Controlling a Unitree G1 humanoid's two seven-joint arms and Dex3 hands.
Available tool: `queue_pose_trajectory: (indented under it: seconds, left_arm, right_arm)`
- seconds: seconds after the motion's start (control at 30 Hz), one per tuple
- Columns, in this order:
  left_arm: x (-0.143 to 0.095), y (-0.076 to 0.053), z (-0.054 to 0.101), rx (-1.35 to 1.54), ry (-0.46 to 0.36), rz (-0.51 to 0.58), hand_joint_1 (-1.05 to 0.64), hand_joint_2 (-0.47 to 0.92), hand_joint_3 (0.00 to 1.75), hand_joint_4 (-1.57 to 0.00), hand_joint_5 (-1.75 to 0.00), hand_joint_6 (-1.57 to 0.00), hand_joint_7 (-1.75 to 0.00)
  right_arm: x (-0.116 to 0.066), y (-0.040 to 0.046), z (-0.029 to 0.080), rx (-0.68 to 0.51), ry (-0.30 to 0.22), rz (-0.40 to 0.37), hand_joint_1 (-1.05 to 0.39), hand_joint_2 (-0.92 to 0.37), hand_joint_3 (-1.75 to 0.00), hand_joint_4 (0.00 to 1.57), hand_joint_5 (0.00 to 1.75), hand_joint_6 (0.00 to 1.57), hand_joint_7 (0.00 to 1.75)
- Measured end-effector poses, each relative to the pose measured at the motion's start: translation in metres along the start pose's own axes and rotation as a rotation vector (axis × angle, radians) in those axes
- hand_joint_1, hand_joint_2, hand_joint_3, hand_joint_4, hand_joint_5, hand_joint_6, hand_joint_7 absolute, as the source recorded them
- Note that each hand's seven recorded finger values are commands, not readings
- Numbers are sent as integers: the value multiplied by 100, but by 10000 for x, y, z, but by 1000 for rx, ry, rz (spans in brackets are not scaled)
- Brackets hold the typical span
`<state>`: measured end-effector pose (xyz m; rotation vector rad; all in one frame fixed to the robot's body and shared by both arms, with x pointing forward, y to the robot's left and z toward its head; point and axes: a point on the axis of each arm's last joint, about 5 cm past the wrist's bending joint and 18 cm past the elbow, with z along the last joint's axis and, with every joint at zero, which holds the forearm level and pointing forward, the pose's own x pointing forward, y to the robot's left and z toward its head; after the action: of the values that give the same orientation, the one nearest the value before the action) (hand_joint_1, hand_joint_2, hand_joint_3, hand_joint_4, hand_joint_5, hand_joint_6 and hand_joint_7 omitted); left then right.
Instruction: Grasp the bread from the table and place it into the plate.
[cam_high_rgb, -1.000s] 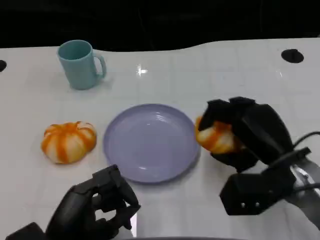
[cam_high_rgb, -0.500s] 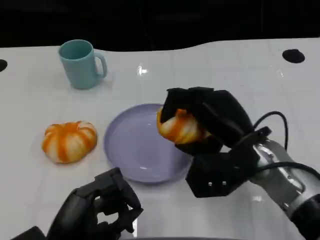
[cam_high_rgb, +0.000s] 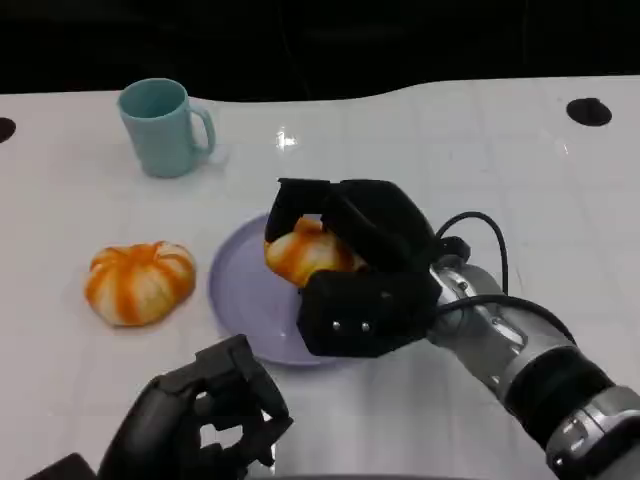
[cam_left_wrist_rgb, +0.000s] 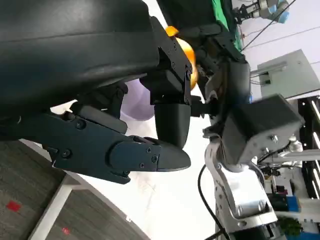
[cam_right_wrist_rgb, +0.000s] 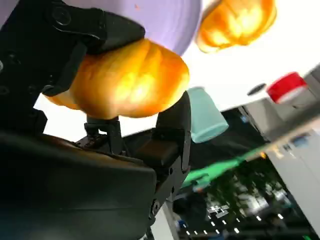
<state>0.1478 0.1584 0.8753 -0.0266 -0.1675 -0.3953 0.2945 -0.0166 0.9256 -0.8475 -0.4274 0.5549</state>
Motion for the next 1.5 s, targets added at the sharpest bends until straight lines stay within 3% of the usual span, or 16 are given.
queue_pose_trajectory:
  seconds: [0.1,0.3,0.47,0.67,0.83,0.97,1.1,1.2,1.27,1.33,1.37,1.4,1.43,1.5]
  left_arm:
    - [1,-4,3,0,-2,-2,-53,92,32,-68,-175,-58,-158]
    - [3,-9,15,3,-7,-4,-54,92,33,-67,-175,-58,-157]
    - [5,-10,17,5,-9,-5,-53,92,33,-67,-175,-58,-157]
    - [12,-13,21,30,-4,-15,-54,92,32,-68,-175,-59,-156]
    - [21,-19,26,57,-8,-19,-53,92,32,-69,-175,-60,-155]
    - [33,-30,18,61,-8,-23,-53,92,33,-69,-175,-60,-157]
    - [35,-34,6,56,-3,-22,-53,92,33,-69,-175,-60,-157]
    - [36,-35,3,57,-1,-22,-54,92,33,-69,-175,-59,-157]
    - [37,-35,2,57,-1,-22,-53,92,33,-70,-175,-59,-157]
    - [39,-33,0,57,0,-23,-53,92,33,-69,-175,-59,-157]
    - [39,-32,0,57,0,-22,-53,92,33,-69,-175,-59,-157]
    - [40,-30,0,58,0,-22,-53,92,33,-69,-175,-59,-157]
    - [40,-29,-1,58,0,-22,-53,92,33,-69,-175,-59,-157]
    - [43,-27,-4,58,2,-23,-53,92,33,-69,-175,-59,-157]
  right_arm:
    - [18,-18,0,-42,17,85,-54,-91,-21,9,53,40,4]
    - [29,-100,-13,-111,70,265,-75,-92,-34,0,24,18,0]
    - [24,-214,5,-131,69,300,-76,-92,-36,1,23,17,0]
    - [-87,-289,-2,-75,74,302,-73,-92,-35,2,27,18,1]
    - [-276,-419,-22,-13,53,244,-69,-92,-33,6,31,21,2]
    - [-483,-494,-48,35,18,177,-64,-92,-27,15,39,29,6]
    - [-741,-514,-127,109,-17,93,-57,-92,-19,31,51,42,11]
    - [-921,-511,-189,156,-34,16,-48,-92,-12,37,78,56,17]
    - [-1034,-507,-221,188,-46,-45,-39,-92,-9,50,97,69,28]
    - [-1150,-481,-260,222,-56,-99,-27,-88,-11,59,114,69,62]
    - [-1202,-462,-279,243,-60,-123,-22,-84,-20,61,121,66,79]
    - [-1249,-440,-292,259,-65,-143,-18,-74,-41,63,128,64,94]
    - [-1295,-421,-303,275,-74,-164,-10,-56,-80,63,142,63,111]
    - [-1369,-401,-319,286,-89,-209,-5,-42,-110,62,154,62,124]
